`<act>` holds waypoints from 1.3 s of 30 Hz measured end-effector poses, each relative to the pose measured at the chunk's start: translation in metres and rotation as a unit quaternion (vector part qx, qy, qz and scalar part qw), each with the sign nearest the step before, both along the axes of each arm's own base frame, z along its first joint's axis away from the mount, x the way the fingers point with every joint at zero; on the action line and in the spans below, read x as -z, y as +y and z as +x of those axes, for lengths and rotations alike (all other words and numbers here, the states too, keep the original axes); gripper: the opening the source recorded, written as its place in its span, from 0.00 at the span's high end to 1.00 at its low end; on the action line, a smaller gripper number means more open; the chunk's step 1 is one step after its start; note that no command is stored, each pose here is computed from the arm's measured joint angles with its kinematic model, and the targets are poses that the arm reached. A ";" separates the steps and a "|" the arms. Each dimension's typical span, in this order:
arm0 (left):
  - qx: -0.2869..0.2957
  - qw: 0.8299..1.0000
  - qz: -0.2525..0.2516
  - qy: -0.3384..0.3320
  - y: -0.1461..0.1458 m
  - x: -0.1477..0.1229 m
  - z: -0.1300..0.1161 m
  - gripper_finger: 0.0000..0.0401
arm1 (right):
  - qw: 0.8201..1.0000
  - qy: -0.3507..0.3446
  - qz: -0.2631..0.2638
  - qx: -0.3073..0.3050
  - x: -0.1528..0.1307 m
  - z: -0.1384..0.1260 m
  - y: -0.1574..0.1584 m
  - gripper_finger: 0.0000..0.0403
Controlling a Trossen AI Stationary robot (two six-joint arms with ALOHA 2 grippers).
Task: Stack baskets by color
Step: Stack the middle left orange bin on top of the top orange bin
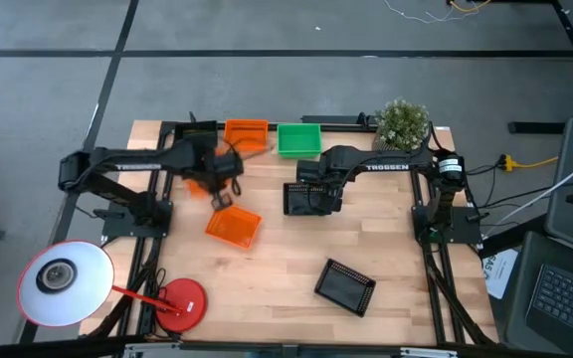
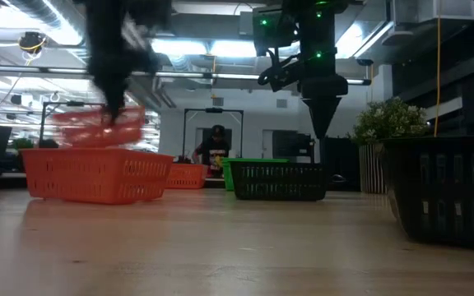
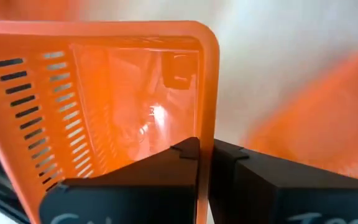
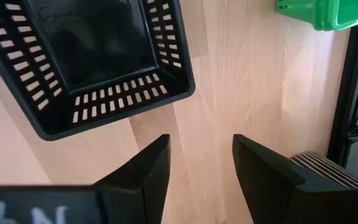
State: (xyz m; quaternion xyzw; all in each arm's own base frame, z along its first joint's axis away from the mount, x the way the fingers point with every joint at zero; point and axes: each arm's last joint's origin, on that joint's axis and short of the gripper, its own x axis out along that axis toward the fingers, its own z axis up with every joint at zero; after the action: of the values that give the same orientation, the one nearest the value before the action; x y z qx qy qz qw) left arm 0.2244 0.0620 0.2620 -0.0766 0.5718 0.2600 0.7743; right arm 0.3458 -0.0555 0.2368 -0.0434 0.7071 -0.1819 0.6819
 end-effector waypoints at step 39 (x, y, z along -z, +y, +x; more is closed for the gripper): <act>0.192 0.976 0.013 0.106 0.192 0.035 0.065 1.00 | 0.983 0.040 -0.018 0.176 -0.020 -0.109 0.014 0.57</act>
State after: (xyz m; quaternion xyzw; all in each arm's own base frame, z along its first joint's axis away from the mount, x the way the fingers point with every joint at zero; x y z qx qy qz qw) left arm 0.2898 0.2543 0.2272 0.0727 0.6512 0.1209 0.7457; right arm 0.2367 -0.0411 0.2569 0.0617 0.7271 -0.3098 0.6096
